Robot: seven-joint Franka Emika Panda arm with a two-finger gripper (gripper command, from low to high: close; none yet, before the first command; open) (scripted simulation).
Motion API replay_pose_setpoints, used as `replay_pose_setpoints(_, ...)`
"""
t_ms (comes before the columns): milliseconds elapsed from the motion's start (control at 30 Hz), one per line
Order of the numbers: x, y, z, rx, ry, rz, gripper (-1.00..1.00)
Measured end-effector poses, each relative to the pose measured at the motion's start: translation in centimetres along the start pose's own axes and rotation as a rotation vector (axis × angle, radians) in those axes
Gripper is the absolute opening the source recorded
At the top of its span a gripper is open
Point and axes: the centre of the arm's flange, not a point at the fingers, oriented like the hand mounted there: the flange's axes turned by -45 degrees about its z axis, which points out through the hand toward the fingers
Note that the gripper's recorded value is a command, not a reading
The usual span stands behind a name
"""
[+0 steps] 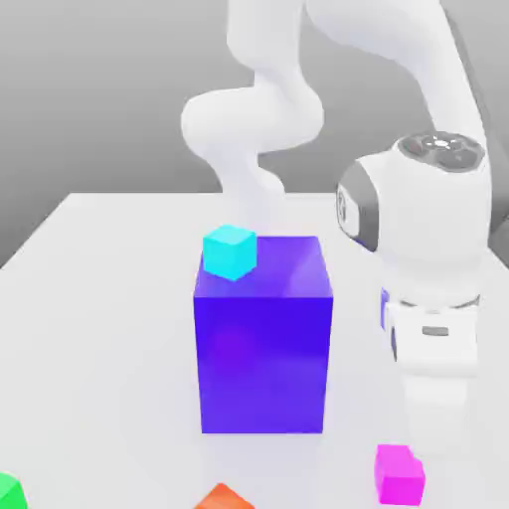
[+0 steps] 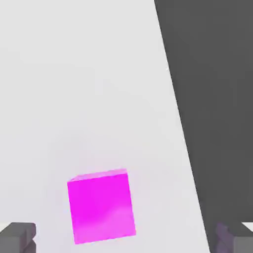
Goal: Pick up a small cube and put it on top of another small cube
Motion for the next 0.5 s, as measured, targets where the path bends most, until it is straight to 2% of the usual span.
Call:
replay_pose_setpoints(133, 0.0, -0.2, 5.5, 0.004, -0.013, -0.026, 0.0)
replay_pose_setpoints(167, 0.0, -0.3, 6.4, 0.005, -0.013, -0.026, -1.0)
replay_pose_setpoints(367, -0.1, -0.4, 6.8, 0.008, -0.014, -0.026, -1.0)
replay_pose_setpoints(500, 0.1, -0.2, 2.9, 0.006, -0.015, -0.028, -1.0)
